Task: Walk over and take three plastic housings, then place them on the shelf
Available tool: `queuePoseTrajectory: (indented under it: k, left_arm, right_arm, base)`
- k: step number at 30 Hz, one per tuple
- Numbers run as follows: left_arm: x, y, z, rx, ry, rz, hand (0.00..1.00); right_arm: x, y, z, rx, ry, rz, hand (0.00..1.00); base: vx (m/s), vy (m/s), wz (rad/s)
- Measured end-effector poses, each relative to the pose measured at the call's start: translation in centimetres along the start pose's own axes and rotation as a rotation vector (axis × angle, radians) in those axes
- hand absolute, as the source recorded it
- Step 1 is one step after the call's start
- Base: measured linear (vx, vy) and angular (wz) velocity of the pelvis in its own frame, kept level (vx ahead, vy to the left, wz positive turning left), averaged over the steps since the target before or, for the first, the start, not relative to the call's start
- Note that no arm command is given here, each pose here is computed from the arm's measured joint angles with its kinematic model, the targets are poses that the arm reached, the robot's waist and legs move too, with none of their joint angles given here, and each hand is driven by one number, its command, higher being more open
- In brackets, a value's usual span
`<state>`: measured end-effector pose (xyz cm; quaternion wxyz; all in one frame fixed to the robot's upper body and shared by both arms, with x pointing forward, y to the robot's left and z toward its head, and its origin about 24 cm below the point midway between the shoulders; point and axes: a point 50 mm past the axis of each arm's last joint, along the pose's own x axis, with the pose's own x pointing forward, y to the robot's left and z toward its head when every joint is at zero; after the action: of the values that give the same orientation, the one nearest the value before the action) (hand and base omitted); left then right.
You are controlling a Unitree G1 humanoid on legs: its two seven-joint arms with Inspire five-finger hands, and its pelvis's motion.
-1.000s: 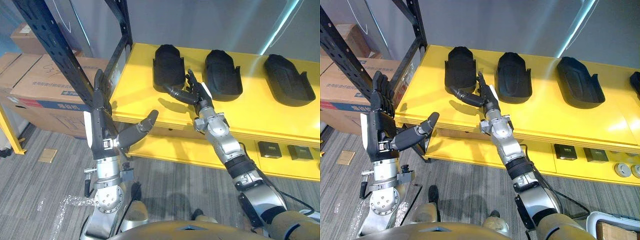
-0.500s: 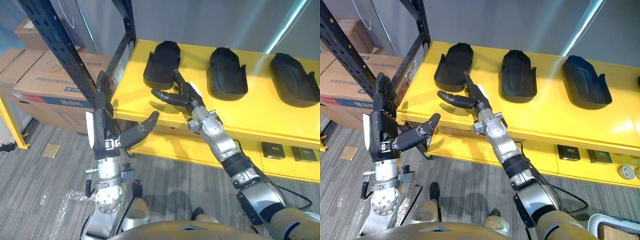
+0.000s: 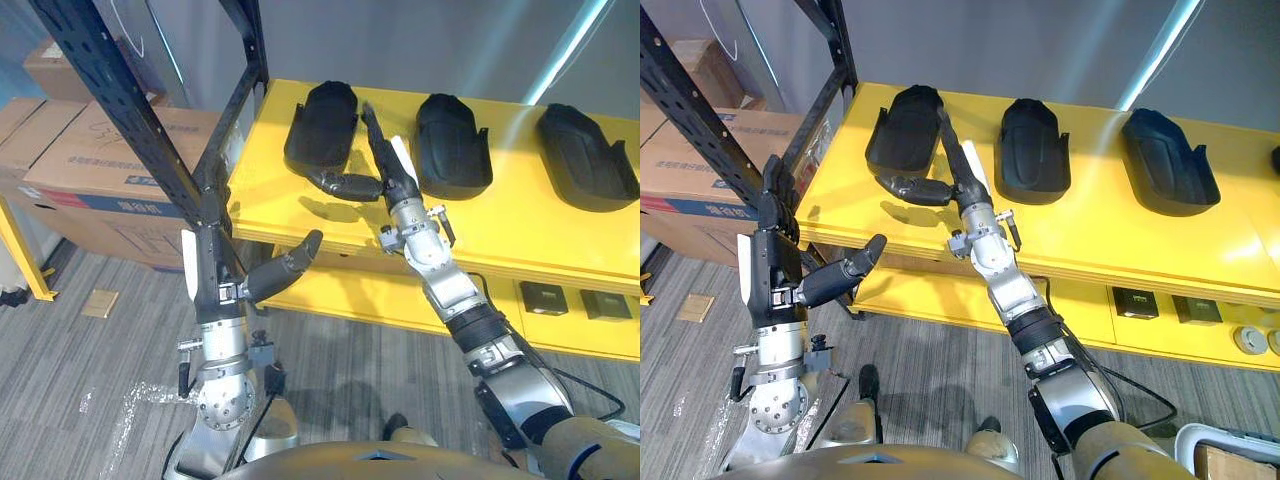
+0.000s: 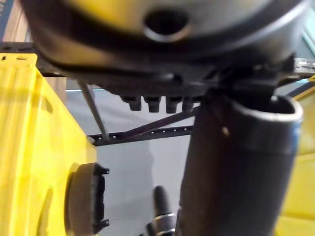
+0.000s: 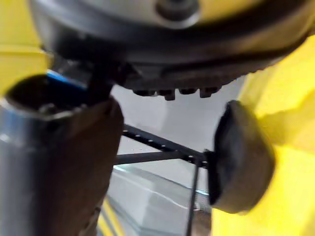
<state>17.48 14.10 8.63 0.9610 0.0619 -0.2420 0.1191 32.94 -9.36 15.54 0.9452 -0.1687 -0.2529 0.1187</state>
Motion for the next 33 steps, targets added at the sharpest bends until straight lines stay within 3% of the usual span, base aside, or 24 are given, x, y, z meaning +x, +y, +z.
queuePoseTrajectory:
  k: [4, 7, 11, 26, 33]
  left_arm:
    - [0.0, 0.1, 0.0, 0.002, 0.002, 0.014, 1.00]
    - [0.0, 0.1, 0.0, 0.004, 0.001, 0.013, 1.00]
    - [-0.2, 0.3, -0.5, 0.035, 0.012, -0.007, 1.00]
    - [-0.2, 0.2, -0.8, 0.067, 0.021, -0.029, 1.00]
    - [-0.2, 0.0, -0.8, 0.061, 0.019, -0.037, 1.00]
  right_arm:
    - [0.2, 0.2, 2.3, -0.006, -0.127, 0.062, 1.00]
    - [0.6, 1.0, 2.6, -0.136, -0.131, 0.321, 1.00]
    - [0.1, 1.9, 1.3, -0.190, -0.066, 0.487, 1.00]
    - [1.6, 0.0, -0.8, -0.489, 0.010, 0.498, 1.00]
    - [1.9, -0.5, -1.7, -0.525, 0.061, 0.505, 1.00]
  base:
    - [0.00, 0.000, 0.00]
    - [0.00, 0.000, 0.00]
    - [0.00, 0.000, 0.02]
    - [0.00, 0.000, 0.00]
    - [0.00, 0.000, 0.02]
